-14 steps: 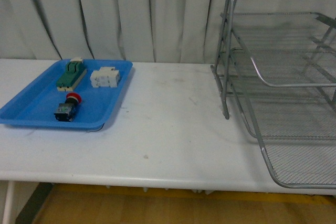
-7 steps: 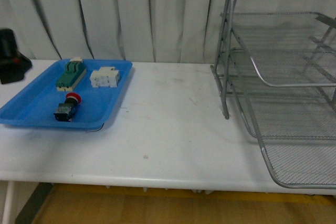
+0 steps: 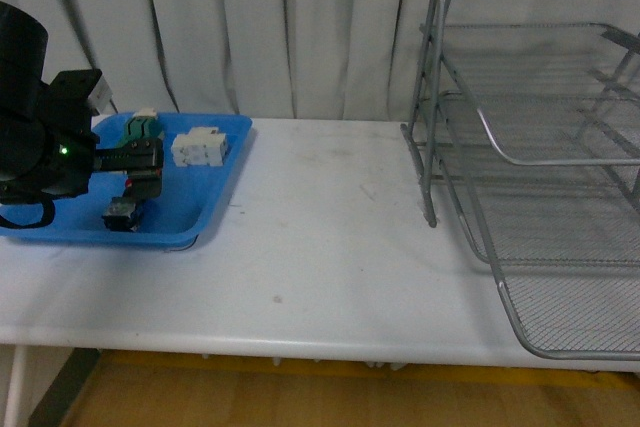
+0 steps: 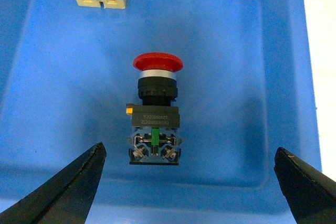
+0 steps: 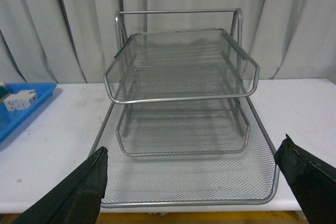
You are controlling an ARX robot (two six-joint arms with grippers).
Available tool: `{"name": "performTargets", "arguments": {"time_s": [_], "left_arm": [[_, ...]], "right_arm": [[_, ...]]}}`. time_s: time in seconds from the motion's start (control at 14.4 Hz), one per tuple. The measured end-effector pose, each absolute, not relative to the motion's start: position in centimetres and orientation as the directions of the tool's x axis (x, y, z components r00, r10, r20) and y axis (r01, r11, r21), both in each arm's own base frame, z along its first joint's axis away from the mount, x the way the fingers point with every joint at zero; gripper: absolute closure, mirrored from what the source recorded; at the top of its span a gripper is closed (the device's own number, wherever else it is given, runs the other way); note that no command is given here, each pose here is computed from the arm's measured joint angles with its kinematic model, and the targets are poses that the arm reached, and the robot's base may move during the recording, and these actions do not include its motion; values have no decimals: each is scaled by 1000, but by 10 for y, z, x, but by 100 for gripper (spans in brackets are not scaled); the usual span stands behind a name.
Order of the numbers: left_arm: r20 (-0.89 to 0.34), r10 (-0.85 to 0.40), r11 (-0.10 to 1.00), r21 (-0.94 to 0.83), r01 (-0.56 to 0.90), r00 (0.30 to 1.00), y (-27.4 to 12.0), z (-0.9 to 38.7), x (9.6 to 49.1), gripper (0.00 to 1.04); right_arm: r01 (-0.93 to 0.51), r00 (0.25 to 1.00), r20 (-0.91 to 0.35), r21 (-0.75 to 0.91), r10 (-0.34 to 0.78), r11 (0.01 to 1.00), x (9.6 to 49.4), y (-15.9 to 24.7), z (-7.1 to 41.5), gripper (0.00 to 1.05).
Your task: Place button on rack with both arms
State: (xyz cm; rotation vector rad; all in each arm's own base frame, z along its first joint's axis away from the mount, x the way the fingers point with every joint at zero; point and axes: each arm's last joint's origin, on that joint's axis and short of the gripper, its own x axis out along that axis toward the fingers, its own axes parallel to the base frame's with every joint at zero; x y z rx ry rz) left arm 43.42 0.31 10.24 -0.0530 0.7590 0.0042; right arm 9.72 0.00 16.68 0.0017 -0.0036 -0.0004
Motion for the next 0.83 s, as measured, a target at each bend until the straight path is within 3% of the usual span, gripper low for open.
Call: {"name": "performTargets", "arguments": {"time_s": [0.48, 0.83], "left_arm": [[-705, 62, 994, 107, 19, 706, 20, 81, 456, 7], [-726, 17, 999, 35, 12, 687, 29, 70, 475, 7]], "right_arm": [[0, 1000, 4, 2, 0, 1000, 97, 0, 167, 6], [0, 1000, 4, 2, 0, 1000, 97, 0, 167, 6]]}}
